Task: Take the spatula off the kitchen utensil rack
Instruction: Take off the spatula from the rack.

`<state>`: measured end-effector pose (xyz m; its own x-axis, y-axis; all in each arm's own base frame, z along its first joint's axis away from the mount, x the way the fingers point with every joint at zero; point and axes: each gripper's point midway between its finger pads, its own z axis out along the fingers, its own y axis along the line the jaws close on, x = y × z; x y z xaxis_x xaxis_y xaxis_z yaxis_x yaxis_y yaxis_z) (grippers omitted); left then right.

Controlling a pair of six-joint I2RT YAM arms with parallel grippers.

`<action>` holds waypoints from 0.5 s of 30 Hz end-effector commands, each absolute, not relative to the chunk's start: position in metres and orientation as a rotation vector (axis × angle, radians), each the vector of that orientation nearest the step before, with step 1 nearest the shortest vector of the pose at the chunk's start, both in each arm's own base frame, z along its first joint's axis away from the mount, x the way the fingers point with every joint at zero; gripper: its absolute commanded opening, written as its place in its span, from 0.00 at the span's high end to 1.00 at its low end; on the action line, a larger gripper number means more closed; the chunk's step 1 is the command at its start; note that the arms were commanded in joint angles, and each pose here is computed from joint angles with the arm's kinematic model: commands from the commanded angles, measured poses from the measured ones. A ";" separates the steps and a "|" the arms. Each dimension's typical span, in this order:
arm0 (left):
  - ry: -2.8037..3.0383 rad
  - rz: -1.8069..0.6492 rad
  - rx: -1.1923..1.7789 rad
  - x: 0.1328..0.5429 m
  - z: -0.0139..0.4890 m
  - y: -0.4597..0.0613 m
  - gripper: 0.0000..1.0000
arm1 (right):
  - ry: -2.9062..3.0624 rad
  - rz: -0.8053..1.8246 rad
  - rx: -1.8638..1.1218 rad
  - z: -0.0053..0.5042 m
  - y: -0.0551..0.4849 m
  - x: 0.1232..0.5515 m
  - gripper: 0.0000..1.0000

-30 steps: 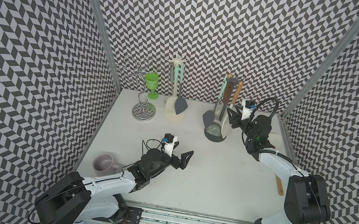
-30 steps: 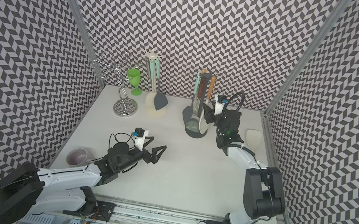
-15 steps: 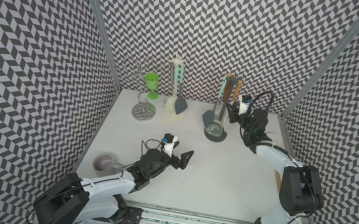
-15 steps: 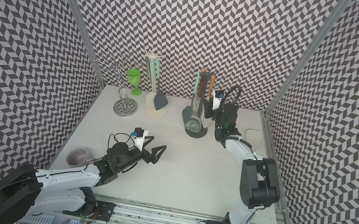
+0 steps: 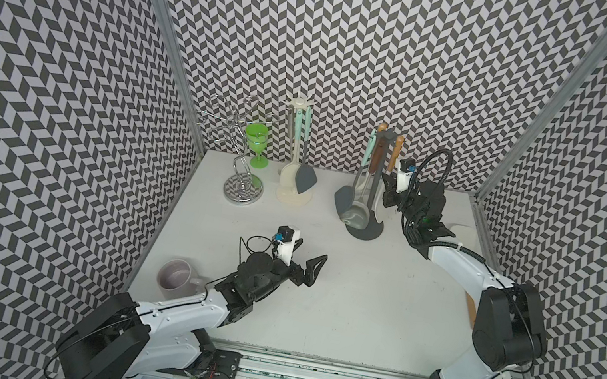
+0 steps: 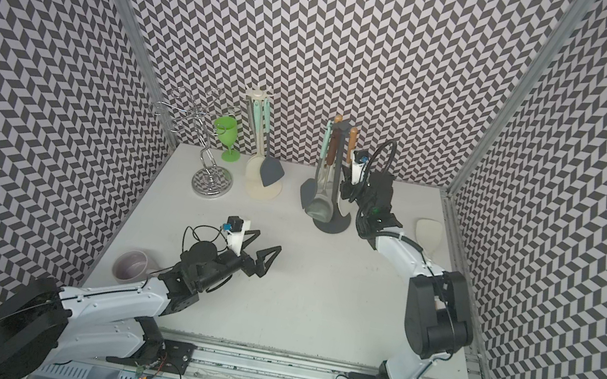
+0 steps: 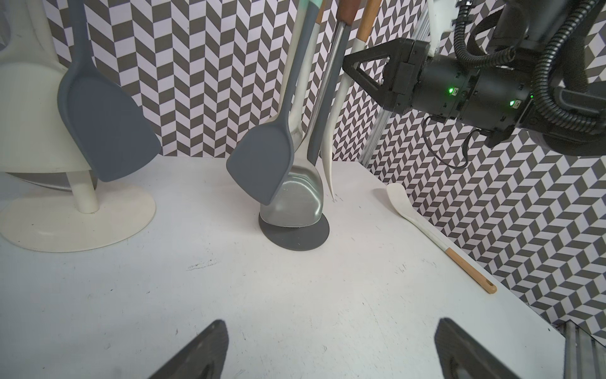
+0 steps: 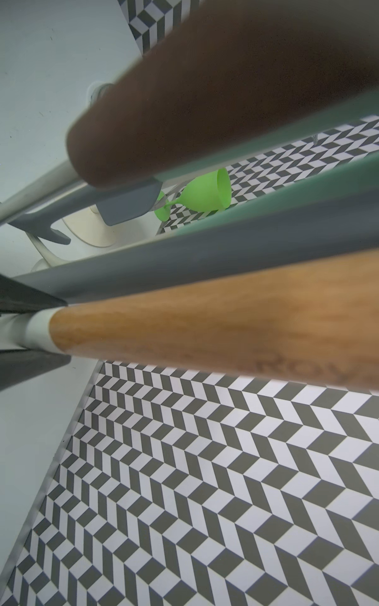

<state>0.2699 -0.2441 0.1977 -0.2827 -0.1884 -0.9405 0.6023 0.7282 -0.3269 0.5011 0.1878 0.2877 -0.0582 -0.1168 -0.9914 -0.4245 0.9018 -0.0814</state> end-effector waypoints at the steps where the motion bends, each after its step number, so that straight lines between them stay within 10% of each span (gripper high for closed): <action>1: 1.640 -0.801 0.329 0.270 0.216 -0.245 0.00 | 1.617 0.180 -0.367 0.301 0.173 0.489 1.00; 15: 1.631 -0.811 0.339 0.265 0.218 -0.247 0.00 | 1.653 0.233 -0.247 0.300 0.156 0.462 1.00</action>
